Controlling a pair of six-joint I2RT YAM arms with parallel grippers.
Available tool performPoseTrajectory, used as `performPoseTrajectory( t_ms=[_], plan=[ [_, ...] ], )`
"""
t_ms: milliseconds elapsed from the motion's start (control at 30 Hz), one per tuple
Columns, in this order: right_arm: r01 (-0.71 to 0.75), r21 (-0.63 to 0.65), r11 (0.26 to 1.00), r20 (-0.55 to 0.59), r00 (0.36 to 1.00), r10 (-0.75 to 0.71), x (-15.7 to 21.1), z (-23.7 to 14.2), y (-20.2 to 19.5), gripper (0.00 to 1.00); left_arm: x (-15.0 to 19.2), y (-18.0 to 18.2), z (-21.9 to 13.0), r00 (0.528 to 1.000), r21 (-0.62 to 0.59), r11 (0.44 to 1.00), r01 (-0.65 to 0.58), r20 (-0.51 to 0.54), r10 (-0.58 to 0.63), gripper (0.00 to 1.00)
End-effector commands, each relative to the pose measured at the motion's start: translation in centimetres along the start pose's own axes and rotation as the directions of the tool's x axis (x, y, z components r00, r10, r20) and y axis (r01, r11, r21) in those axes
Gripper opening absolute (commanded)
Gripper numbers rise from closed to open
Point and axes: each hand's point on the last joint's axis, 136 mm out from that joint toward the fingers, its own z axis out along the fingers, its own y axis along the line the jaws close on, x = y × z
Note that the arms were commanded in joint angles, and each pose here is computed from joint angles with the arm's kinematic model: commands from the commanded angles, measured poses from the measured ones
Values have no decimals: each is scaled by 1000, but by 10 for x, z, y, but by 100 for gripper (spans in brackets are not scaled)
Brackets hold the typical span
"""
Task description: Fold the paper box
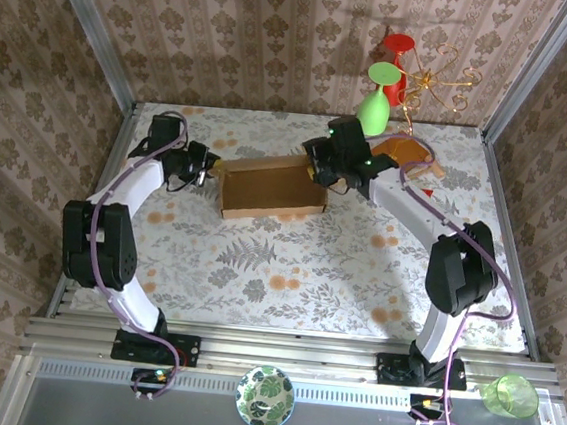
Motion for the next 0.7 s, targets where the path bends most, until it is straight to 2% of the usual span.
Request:
performPoseTrajectory(
  t_ms=[0, 167, 333, 533, 667],
  plan=[
    [164, 46, 985, -11, 986, -164, -11, -30, 0, 57, -2, -4, -9, 1000, -6, 1000, -22, 3, 22, 9],
    [239, 112, 965, 4, 971, -241, -46, -31, -22, 60, -5, -7, -12, 1000, -4, 1000, -26, 2, 26, 10],
    [243, 77, 967, -61, 969, -239, -62, 4, -20, 63, -8, -8, -14, 1000, -2, 1000, -25, 2, 25, 10],
    [197, 40, 980, -160, 969, -188, -49, 48, -2, 63, -10, -10, -13, 1000, 3, 1000, -26, -2, 26, 10],
    [165, 48, 985, -235, 961, -149, -18, 58, -1, 63, -11, -11, -12, 1000, 6, 1000, -21, -3, 21, 10]
  ],
)
